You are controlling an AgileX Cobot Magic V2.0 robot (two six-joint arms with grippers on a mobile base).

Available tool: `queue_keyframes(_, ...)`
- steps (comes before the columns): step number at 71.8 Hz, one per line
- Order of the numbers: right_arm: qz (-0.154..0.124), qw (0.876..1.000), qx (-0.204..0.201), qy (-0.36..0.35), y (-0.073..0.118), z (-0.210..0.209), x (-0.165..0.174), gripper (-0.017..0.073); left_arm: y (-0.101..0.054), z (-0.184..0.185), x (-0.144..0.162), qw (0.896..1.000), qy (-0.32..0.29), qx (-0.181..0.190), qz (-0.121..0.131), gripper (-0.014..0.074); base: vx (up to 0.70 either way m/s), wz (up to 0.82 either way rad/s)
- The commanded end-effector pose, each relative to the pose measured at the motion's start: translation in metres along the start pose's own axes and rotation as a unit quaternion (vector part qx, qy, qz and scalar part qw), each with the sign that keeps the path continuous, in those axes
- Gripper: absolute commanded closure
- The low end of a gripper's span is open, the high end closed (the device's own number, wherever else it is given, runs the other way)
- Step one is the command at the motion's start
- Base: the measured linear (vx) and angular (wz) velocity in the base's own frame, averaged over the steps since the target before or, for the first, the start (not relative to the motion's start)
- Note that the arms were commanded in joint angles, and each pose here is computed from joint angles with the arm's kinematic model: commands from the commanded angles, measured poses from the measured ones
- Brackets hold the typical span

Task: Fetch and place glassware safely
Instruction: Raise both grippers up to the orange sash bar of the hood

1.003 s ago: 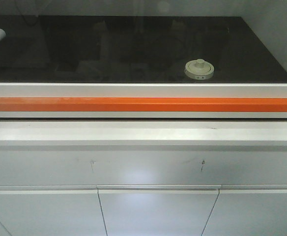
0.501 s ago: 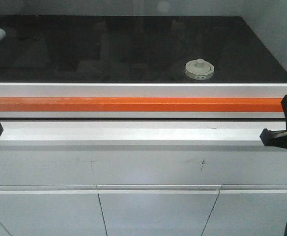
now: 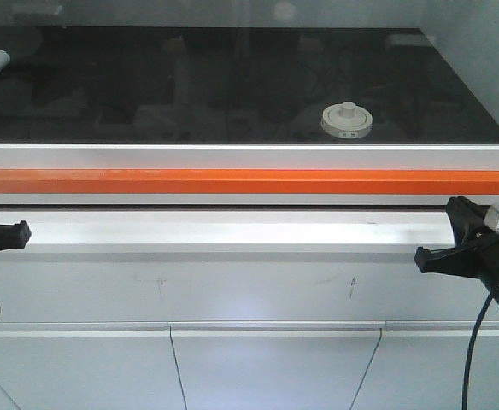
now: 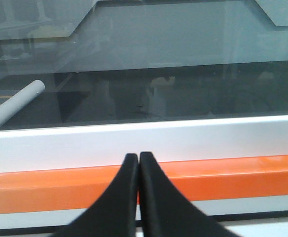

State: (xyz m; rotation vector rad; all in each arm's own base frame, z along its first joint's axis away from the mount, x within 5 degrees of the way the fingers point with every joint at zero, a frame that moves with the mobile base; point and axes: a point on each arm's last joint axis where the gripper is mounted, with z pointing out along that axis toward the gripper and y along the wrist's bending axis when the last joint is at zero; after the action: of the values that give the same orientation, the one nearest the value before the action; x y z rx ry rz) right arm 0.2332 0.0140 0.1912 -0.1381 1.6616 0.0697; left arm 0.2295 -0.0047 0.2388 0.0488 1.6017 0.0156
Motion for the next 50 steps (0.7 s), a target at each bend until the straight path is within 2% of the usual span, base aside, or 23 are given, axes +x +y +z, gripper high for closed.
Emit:
queue_keyframes(1, -0.008, 0.998, -0.002, -0.061, 0.000, 0.006, -0.010, 0.0563, 0.000, 0.002, -0.016, 0.998, -0.062, -0.003, -0.008, 0.0601, 0.00, 0.00)
queue_keyframes(18, -0.002, 0.999, -0.004, -0.047, 0.000, 0.018, 0.010, 0.0563, 0.000, 0.002, -0.017, 0.998, -0.066, -0.003, -0.008, 0.0601, 0.00, 0.00)
queue_keyframes(50, -0.003, 0.999, -0.004, -0.050, -0.003, 0.044, 0.012, 0.0563, 0.000, 0.002, -0.017, 0.998, -0.066, -0.003, -0.008, 0.0601, 0.00, 0.00)
